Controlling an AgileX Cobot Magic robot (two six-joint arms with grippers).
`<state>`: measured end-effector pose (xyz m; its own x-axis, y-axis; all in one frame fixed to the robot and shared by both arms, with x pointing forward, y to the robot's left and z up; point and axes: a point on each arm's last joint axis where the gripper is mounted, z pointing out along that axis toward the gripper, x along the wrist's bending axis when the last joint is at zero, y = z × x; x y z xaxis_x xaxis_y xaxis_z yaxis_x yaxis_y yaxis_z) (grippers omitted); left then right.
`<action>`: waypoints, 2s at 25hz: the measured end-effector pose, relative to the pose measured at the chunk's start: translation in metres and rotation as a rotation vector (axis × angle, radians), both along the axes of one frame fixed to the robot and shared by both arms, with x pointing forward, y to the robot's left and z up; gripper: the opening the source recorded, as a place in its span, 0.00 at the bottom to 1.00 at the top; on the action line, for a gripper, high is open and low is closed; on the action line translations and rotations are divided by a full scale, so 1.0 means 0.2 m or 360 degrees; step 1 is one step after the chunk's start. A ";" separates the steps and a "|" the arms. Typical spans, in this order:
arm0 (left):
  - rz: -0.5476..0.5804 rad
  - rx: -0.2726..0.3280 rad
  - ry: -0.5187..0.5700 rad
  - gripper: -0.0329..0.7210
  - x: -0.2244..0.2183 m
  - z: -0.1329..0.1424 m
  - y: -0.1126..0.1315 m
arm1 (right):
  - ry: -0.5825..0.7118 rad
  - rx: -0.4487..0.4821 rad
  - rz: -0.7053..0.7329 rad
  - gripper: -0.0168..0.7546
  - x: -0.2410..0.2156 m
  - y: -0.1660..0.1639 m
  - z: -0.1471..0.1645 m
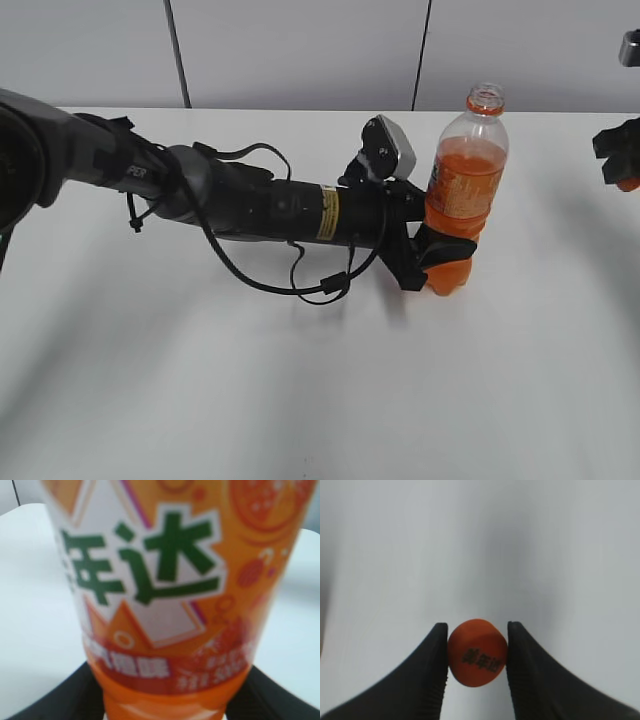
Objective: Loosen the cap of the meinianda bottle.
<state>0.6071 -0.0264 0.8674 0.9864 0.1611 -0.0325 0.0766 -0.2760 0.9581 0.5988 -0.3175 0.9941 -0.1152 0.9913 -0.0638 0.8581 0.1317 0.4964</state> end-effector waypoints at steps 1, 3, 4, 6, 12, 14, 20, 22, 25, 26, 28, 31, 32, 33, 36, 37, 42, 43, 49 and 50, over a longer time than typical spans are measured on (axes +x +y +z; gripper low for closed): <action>0.0003 0.0004 -0.0016 0.58 0.00 0.00 0.00 | -0.0011 -0.0004 0.0000 0.37 0.00 0.00 -0.03; 0.0024 0.0012 -0.0025 0.58 0.01 0.00 0.00 | 0.0000 -0.0008 -0.0002 0.37 0.02 0.00 -0.10; 0.0032 0.0016 -0.0026 0.58 0.01 0.00 0.00 | 0.0005 -0.0014 0.0001 0.37 0.03 -0.01 -0.14; 0.0053 0.0023 -0.0025 0.58 0.02 -0.01 0.00 | 0.0048 -0.0020 0.0006 0.37 0.06 -0.01 -0.23; 0.0074 0.0024 -0.0021 0.58 0.02 -0.01 0.01 | 0.0147 -0.0034 0.0031 0.37 0.10 -0.01 -0.44; 0.0075 0.0023 -0.0021 0.58 0.02 -0.01 0.01 | 0.0182 -0.0034 0.0037 0.37 0.10 -0.01 -0.48; 0.0077 0.0024 -0.0022 0.58 0.02 -0.01 0.01 | 0.0215 -0.0035 0.0039 0.38 0.10 -0.01 -0.56; 0.0078 0.0026 -0.0022 0.58 0.02 -0.01 0.01 | 0.0210 -0.0036 0.0040 0.41 0.10 -0.01 -0.56; 0.0079 0.0027 -0.0022 0.58 0.02 -0.01 0.01 | 0.0206 -0.0027 0.0032 0.61 0.11 -0.01 -0.56; 0.0080 0.0026 -0.0021 0.59 0.02 -0.01 0.01 | 0.0205 -0.0025 0.0029 0.68 0.11 -0.01 -0.55; 0.0080 0.0027 -0.0024 0.63 0.02 -0.01 0.01 | 0.0205 -0.0025 0.0033 0.81 0.11 -0.01 -0.55; 0.0103 0.0062 -0.0024 0.70 0.03 -0.02 0.01 | 0.0201 -0.0026 0.0045 0.85 0.11 0.01 -0.55; 0.0111 0.0064 -0.0014 0.71 0.03 -0.02 0.01 | 0.0195 -0.0027 0.0055 0.85 0.11 0.02 -0.54; 0.0122 0.0065 0.0004 0.74 0.04 -0.02 0.02 | 0.0187 -0.0025 0.0063 0.85 0.11 0.03 -0.53; 0.0148 0.0073 0.0047 0.83 0.05 -0.02 0.04 | 0.0156 -0.0019 0.0083 0.84 0.11 0.07 -0.50; 0.0147 0.0074 0.0053 0.85 0.06 -0.02 0.05 | 0.0145 -0.0013 0.0085 0.84 0.11 0.08 -0.48; 0.0055 0.0113 0.0030 0.86 0.10 -0.02 0.15 | 0.0110 0.0004 0.0091 0.81 0.10 0.10 -0.40; 0.0031 0.0135 0.0024 0.86 0.10 -0.01 0.17 | 0.0098 0.0005 0.0091 0.81 0.09 0.10 -0.37; -0.0133 0.0210 0.0087 0.80 0.13 0.03 0.32 | 0.0032 0.0011 0.0091 0.79 0.07 0.11 -0.24; -0.0172 0.0239 0.0089 0.79 0.13 0.03 0.35 | 0.0012 0.0011 0.0091 0.79 0.06 0.11 -0.21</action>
